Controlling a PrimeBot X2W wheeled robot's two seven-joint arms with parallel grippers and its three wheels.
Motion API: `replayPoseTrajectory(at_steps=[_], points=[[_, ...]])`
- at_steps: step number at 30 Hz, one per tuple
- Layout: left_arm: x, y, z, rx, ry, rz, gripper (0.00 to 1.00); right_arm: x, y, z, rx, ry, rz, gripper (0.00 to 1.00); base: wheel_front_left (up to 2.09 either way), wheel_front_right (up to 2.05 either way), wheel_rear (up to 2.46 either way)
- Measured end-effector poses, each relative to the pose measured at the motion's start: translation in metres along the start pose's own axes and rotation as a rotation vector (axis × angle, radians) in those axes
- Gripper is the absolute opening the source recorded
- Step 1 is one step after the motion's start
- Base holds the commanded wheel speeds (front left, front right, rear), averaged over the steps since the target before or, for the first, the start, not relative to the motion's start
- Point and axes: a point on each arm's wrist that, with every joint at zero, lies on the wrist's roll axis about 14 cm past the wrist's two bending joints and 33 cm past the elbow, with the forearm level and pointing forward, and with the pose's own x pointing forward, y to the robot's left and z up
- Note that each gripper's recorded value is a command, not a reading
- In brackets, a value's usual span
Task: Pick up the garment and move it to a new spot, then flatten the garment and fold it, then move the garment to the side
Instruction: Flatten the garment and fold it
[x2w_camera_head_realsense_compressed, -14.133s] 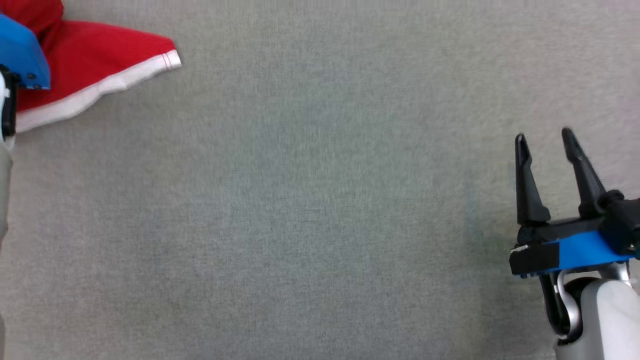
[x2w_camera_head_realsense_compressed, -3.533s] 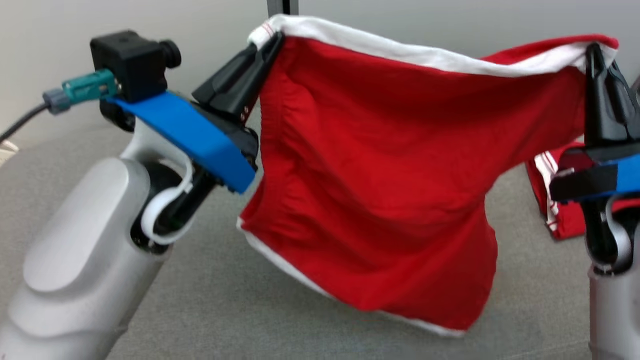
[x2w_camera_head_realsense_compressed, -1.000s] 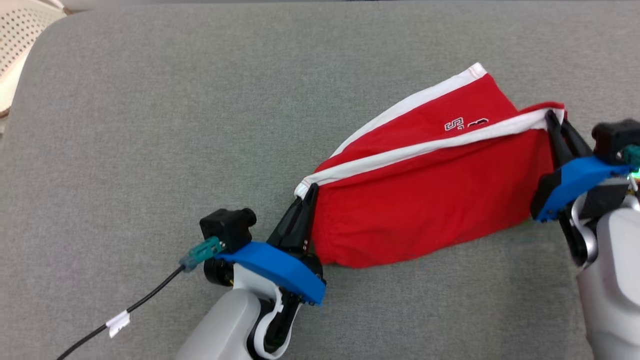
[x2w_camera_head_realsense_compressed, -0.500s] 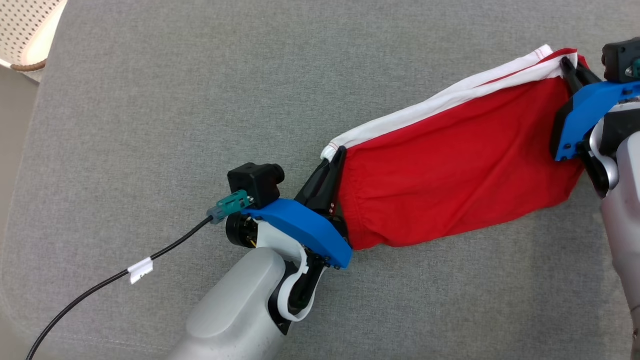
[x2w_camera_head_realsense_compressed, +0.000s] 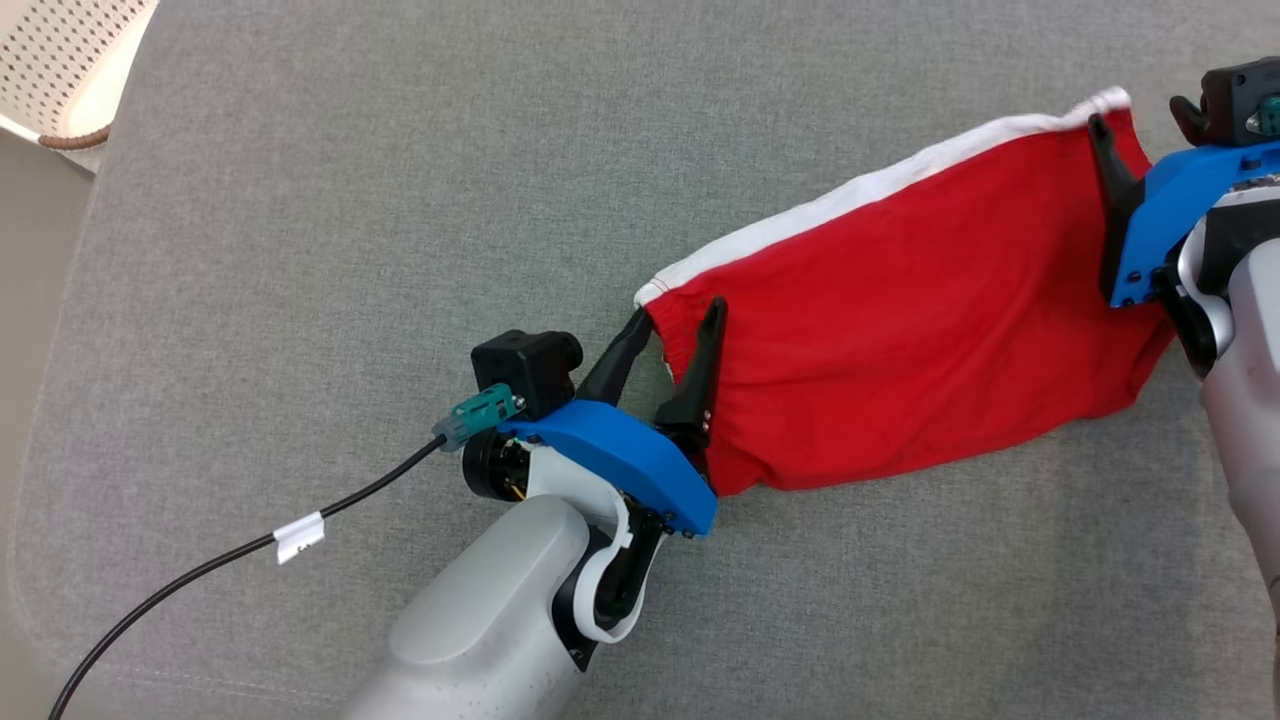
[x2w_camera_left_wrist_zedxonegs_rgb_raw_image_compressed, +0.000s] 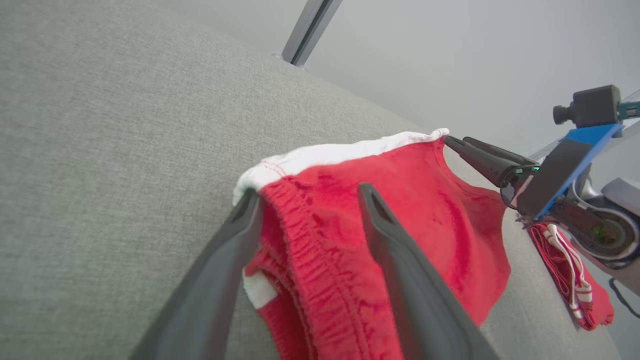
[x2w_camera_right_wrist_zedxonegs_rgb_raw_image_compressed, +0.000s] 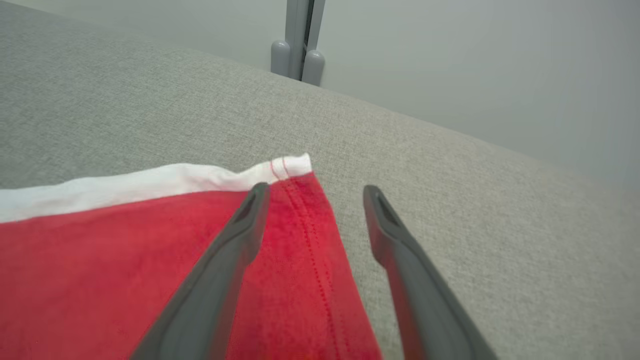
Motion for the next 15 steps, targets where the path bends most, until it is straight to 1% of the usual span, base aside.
replayPoseTrajectory(at_steps=[6, 15], points=[[-0.003, -0.005, 0.005, 0.033, -0.023, -0.015, 1.00, -0.011, -0.005, 0.003, 0.011, -0.017, -0.009, 1.00, 0.00, 0.00, 0.00], [-0.020, 0.003, 0.023, 0.160, -0.069, -0.011, 1.00, -0.034, -0.022, 0.016, 0.031, -0.061, -0.044, 1.00, 0.00, 0.00, 0.00]])
